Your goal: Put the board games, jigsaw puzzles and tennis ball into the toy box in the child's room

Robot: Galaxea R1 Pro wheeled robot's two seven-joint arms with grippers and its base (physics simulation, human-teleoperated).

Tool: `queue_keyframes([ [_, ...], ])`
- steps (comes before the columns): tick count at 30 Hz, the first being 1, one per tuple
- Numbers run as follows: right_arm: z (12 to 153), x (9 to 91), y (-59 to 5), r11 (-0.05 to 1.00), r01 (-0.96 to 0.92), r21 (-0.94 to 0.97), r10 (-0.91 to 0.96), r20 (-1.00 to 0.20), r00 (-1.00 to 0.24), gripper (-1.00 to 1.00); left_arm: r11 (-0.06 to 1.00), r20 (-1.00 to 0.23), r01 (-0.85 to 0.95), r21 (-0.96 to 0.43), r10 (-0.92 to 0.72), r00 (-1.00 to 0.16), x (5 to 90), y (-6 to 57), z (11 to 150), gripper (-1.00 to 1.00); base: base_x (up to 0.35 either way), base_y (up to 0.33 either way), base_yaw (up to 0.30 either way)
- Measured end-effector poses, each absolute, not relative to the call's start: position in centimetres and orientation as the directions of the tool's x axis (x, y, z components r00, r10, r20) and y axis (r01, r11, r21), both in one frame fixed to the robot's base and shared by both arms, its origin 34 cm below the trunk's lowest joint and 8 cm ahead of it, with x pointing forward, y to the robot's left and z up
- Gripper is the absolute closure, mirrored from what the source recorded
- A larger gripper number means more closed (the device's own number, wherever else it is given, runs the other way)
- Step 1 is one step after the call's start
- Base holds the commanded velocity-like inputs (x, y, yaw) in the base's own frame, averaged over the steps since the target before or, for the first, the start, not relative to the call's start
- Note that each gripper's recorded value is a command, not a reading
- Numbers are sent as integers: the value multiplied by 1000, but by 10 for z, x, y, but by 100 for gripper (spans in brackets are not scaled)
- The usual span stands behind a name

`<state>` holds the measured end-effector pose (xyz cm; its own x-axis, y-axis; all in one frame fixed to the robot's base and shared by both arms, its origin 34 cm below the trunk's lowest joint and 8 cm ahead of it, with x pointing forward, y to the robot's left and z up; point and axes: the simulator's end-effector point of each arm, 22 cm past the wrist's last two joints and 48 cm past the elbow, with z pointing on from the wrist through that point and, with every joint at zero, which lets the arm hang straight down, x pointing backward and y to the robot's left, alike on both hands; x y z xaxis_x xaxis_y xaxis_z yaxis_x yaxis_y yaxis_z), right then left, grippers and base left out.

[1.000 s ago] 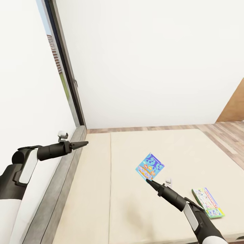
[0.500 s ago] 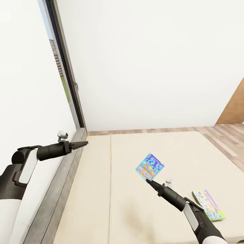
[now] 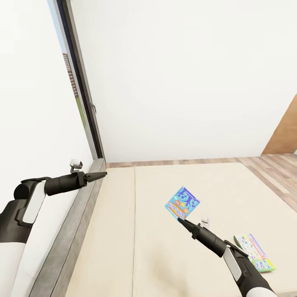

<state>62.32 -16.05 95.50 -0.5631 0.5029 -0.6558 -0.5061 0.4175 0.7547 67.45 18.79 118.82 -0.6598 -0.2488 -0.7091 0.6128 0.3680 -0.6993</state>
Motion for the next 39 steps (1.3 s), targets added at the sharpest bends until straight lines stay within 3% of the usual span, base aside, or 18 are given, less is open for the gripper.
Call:
queue_keyframes([
  [39, 988, 625, -160, 417, -553, 721, 503, -690, -521, 100, 369, -749, 655, -659, -248, -614, 662, 188, 1223, -100, 0, 0, 0],
])
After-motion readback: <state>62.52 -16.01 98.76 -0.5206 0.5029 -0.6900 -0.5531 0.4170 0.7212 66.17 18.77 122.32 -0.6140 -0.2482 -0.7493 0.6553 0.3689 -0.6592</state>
